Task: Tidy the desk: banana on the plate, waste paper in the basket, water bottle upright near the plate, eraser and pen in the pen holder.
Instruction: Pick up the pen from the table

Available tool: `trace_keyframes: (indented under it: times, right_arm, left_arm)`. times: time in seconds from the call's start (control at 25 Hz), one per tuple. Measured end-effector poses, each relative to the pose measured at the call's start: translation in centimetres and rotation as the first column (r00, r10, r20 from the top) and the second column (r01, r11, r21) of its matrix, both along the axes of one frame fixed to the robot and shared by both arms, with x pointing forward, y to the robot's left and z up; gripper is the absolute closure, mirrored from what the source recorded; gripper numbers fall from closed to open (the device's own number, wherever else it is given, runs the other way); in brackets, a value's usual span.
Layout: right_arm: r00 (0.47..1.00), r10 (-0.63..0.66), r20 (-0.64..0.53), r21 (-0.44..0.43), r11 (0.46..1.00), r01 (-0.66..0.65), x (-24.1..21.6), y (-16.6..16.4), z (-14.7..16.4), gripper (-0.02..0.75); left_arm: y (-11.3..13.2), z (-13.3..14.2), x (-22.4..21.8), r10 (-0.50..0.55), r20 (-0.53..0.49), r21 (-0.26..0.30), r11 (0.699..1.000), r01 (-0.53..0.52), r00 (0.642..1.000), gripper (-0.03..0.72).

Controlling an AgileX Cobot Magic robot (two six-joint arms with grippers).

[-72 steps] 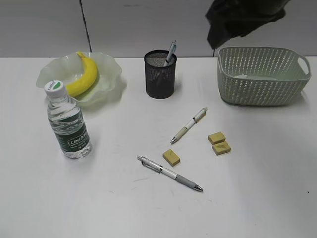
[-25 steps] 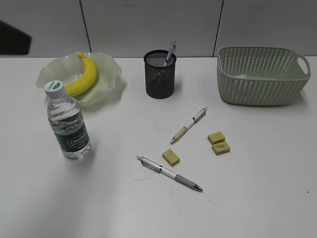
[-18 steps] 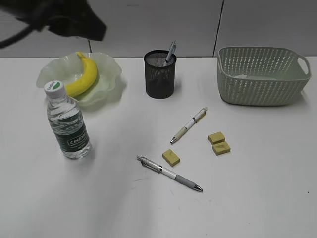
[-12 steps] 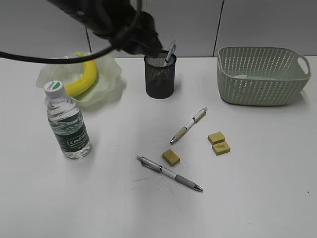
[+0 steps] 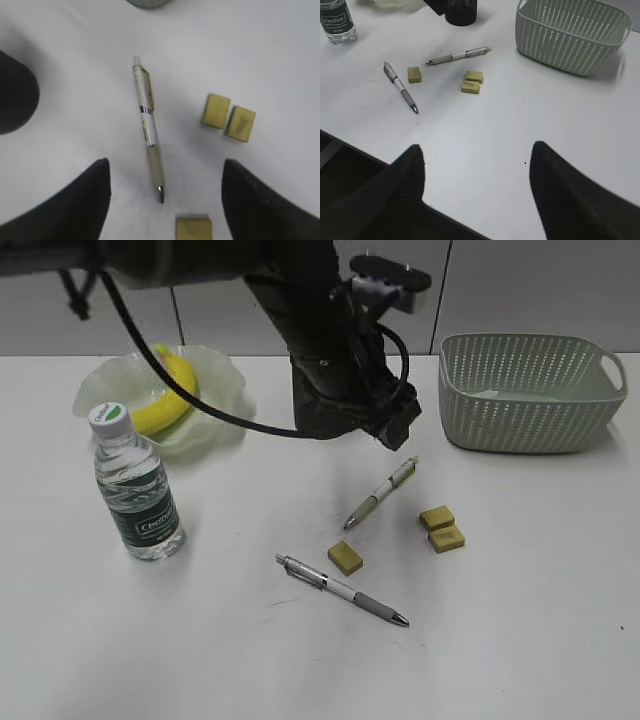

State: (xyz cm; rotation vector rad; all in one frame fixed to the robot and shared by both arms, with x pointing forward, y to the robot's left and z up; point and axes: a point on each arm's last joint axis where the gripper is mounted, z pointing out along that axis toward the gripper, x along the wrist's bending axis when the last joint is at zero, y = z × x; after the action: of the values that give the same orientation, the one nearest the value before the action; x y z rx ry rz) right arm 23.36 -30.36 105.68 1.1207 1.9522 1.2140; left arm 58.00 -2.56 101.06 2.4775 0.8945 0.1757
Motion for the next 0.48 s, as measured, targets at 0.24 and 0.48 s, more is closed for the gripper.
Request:
trace_keyframes:
  times: [0.24,0.48]
  right_arm:
    - [1.000,0.000,0.000,0.000,1.000,0.000,0.0,0.0,0.0,0.216]
    - [1.000,0.000,0.000,0.000,1.000,0.000,0.0,0.0,0.0,0.216]
  left_arm:
    - [-1.8,-4.3,1.9,0.017,-0.081,0.060,0.998,-0.012,0.997,0.158]
    - [-2.6,-7.0,2.9,0.045,-0.101,0.070,0.997,-0.038,0.994,0.158]
